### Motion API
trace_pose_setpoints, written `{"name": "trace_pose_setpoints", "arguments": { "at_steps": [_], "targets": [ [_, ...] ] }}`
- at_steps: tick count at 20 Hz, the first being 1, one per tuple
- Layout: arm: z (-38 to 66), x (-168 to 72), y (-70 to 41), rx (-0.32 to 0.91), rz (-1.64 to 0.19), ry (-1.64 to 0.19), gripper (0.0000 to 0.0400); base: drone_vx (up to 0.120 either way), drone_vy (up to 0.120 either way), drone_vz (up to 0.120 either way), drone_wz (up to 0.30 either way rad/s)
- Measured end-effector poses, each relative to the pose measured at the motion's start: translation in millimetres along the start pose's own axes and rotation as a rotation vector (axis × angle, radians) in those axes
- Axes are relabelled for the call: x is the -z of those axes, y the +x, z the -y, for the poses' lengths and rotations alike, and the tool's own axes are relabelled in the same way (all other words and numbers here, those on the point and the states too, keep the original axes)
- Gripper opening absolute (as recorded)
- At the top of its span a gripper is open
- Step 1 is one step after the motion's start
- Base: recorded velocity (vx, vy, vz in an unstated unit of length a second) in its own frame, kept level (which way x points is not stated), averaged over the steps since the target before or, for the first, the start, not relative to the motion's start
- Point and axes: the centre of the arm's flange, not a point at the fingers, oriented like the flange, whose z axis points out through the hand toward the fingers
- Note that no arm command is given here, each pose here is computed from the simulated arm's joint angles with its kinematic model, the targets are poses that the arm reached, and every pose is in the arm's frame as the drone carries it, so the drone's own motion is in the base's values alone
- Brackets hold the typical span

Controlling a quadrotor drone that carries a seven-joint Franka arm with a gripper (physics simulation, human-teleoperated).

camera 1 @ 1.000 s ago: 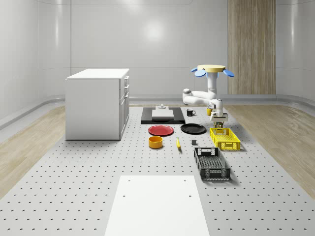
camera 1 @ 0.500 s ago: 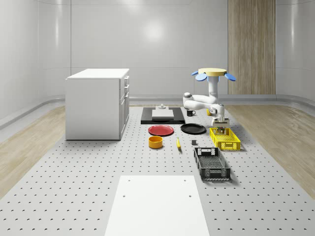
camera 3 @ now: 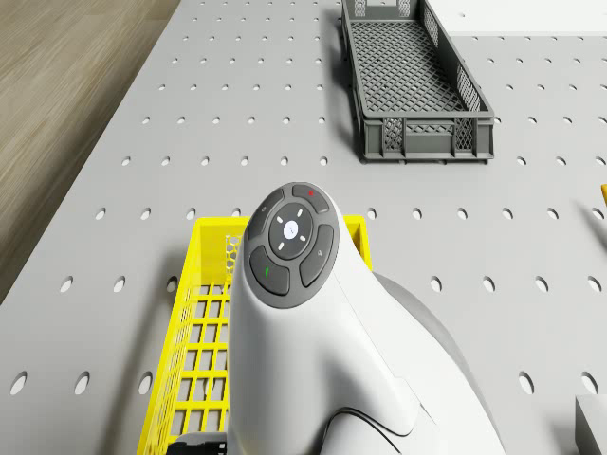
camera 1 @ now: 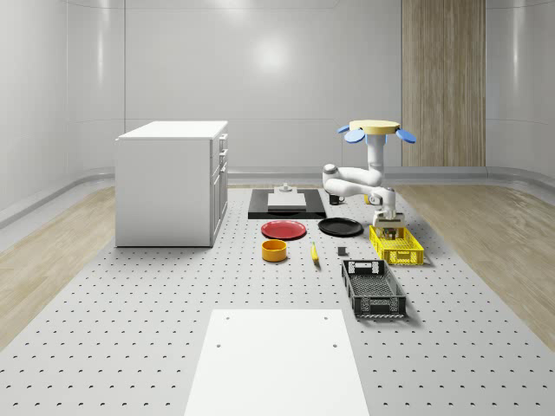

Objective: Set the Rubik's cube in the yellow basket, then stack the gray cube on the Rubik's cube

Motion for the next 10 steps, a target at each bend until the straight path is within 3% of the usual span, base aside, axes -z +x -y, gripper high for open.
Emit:
{"name": "trace_pose_setpoints", "arguments": {
  "at_steps": [10],
  "targets": [
    [0.5,-29.8,-0.4,0.000,0.000,0.000,0.0325,0.000,0.000,0.000,0.000]
  ]
}}
